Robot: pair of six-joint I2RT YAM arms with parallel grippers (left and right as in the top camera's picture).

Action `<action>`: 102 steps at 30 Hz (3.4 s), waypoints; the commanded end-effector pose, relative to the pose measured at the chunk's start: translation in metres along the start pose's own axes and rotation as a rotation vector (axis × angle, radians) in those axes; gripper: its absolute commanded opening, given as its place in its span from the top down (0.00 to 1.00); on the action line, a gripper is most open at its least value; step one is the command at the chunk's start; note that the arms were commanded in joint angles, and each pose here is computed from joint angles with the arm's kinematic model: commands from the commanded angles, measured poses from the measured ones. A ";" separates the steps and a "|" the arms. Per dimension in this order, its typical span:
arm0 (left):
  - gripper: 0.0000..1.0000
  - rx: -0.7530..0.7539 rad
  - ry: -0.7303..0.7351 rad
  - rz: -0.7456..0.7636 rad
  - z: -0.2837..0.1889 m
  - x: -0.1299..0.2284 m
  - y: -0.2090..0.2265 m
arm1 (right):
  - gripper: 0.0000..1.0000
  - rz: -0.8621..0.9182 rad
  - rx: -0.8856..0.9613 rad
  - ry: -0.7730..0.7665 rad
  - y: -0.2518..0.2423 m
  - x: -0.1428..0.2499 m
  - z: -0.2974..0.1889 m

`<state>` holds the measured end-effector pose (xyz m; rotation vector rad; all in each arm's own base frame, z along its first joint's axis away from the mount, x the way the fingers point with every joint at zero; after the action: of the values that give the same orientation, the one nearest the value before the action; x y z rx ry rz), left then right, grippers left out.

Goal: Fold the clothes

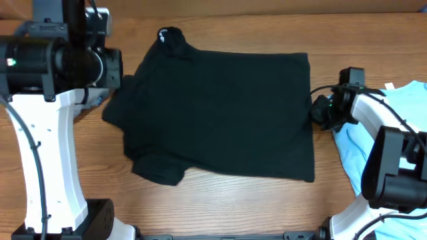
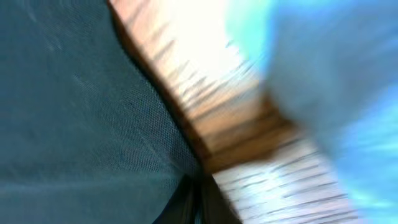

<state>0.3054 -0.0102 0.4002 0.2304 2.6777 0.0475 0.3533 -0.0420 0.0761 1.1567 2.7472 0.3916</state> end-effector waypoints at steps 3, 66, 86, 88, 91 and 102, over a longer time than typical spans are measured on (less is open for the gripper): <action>0.65 -0.001 0.182 -0.061 0.039 0.023 -0.002 | 0.53 0.020 0.034 -0.035 -0.006 -0.012 -0.007; 0.75 0.323 0.468 -0.418 0.250 0.218 -0.071 | 0.29 -0.057 -0.242 -0.155 0.018 0.043 -0.161; 0.85 0.250 0.479 -0.423 0.251 0.222 -0.065 | 0.29 -0.057 -0.242 -0.155 0.018 0.044 -0.161; 0.89 0.236 0.478 -0.420 0.251 0.222 -0.064 | 0.29 -0.057 -0.242 -0.155 0.018 0.043 -0.161; 0.96 0.241 0.480 -0.421 0.251 0.222 -0.064 | 0.29 -0.057 -0.242 -0.154 0.018 0.044 -0.161; 0.96 0.429 0.537 -0.470 0.239 0.224 -0.083 | 0.29 -0.057 -0.241 -0.155 0.018 0.044 -0.161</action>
<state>0.2047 -0.0471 0.0801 -0.3233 3.1596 -0.5859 0.2972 -0.0285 0.2273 1.0199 2.5313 0.5783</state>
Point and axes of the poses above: each gripper's point midway between its finger pads, its own z axis out along the fingers, its own y axis along the line the jaws close on, x = y × z, the point moved 7 cm from there along -z, back along the fingers, and after that the axes turned 10 degrees about z, right-handed, at the moved point
